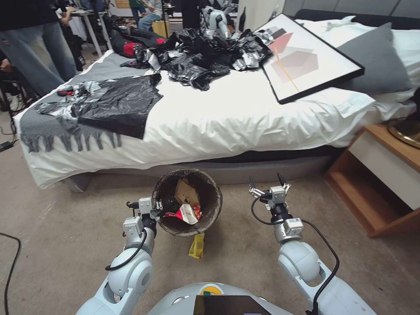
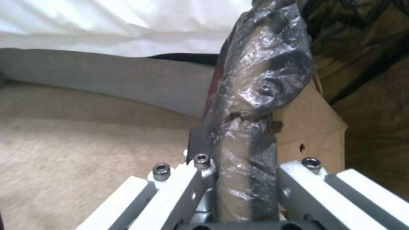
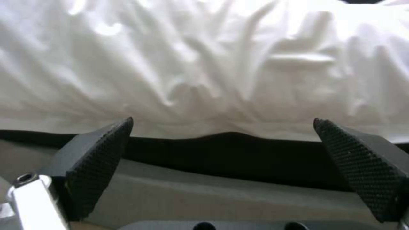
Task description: Pick up the trash bin, then pick up the garbage from the floor and place it into the trash bin.
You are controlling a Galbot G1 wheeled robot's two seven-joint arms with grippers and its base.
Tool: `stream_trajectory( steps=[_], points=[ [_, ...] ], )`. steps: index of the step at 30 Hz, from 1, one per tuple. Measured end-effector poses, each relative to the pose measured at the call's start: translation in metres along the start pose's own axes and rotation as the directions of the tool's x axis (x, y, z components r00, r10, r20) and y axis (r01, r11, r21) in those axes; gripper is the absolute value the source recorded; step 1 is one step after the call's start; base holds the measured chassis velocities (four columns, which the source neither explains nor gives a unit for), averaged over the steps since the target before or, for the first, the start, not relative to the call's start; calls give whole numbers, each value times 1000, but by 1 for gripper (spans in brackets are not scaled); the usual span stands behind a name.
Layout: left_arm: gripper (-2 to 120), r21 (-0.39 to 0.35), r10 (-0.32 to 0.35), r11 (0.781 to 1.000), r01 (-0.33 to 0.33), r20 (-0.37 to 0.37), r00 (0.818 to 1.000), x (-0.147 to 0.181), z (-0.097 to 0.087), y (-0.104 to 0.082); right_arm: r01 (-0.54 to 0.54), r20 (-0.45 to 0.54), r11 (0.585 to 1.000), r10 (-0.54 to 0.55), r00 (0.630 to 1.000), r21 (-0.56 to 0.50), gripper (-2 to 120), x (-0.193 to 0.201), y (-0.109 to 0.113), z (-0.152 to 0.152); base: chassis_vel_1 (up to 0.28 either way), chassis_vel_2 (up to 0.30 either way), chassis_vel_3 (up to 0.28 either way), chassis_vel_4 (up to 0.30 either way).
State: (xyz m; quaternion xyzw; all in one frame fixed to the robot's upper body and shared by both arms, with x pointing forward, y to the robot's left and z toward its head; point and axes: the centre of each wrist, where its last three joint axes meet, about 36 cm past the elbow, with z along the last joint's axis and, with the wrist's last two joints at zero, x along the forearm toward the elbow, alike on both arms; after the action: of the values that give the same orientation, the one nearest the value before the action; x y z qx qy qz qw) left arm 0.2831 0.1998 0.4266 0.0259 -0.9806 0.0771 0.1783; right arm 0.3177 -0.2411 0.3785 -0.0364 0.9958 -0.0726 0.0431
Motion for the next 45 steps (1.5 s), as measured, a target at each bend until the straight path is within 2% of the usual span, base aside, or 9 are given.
stream_trajectory(
  steps=[27,45],
  points=[
    [3,3,3,1000,-3,5,1000,0,-2,0,7,-13,1000,-7,1000,-9,100,-1,7,2,99,98,93,92],
    [3,-11,-7,1000,7,11,1000,-2,0,0,-6,-38,1000,6,999,-25,100,-3,12,1,1,2,1,3]
  ],
)
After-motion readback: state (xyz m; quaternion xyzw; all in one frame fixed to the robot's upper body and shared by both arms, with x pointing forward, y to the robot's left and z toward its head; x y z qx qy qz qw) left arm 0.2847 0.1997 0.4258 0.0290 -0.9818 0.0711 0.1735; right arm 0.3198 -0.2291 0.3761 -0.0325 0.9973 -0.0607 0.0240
